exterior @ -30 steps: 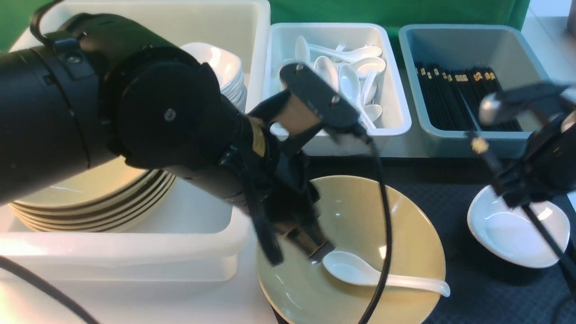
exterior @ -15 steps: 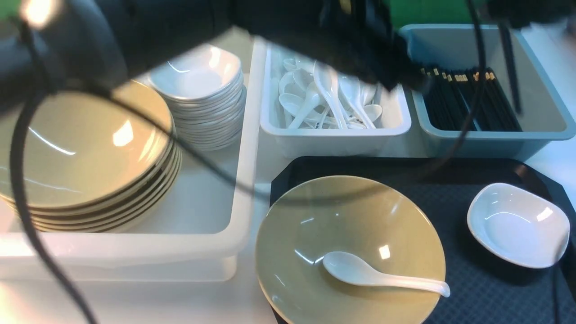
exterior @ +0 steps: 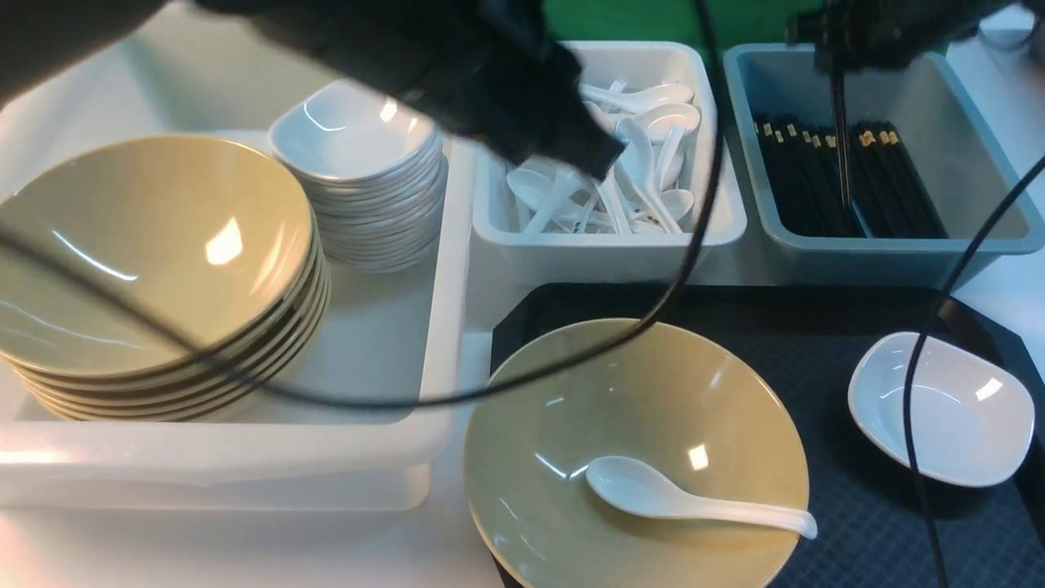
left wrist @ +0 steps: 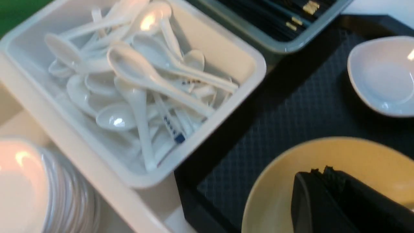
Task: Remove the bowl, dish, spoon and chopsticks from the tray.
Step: Use the right arm to put the chopsticks into the small storage box on the right, then use the right arm to grab the soup spoon in the middle
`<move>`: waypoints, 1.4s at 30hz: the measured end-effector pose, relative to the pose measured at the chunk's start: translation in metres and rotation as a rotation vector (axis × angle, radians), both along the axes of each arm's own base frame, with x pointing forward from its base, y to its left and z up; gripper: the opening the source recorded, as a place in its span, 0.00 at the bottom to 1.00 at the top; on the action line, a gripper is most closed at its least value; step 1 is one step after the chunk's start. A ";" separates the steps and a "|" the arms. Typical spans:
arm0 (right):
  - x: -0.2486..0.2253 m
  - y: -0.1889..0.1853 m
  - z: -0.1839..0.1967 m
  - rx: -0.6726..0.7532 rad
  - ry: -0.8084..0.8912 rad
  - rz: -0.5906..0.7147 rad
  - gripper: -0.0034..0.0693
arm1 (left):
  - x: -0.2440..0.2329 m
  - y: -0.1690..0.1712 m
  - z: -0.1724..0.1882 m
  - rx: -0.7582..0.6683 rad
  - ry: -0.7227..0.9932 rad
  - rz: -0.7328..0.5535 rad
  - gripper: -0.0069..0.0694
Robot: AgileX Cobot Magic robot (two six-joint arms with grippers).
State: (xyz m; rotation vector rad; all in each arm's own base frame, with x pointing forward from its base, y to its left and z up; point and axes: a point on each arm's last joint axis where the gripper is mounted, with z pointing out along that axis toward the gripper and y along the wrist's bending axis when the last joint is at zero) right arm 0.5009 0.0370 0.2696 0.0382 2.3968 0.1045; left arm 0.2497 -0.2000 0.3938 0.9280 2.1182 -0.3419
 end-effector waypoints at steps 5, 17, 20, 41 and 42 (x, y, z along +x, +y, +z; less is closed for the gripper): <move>-0.004 0.000 -0.011 -0.002 0.102 -0.001 0.54 | -0.024 0.022 -0.004 -0.020 -0.033 0.034 0.08; -0.105 0.039 0.116 -0.162 0.133 0.452 0.74 | -0.084 0.076 -0.016 0.047 0.024 0.121 0.08; -0.131 0.051 0.130 -0.171 0.113 0.503 0.74 | -0.094 0.084 -0.032 0.059 0.053 0.119 0.08; -0.261 0.157 -0.043 -0.334 0.518 1.056 0.74 | -0.108 0.078 -0.055 -0.161 -0.018 0.029 0.08; -0.260 0.159 -0.049 -0.341 0.535 1.068 0.74 | -0.108 0.078 -0.055 -0.164 -0.019 0.029 0.08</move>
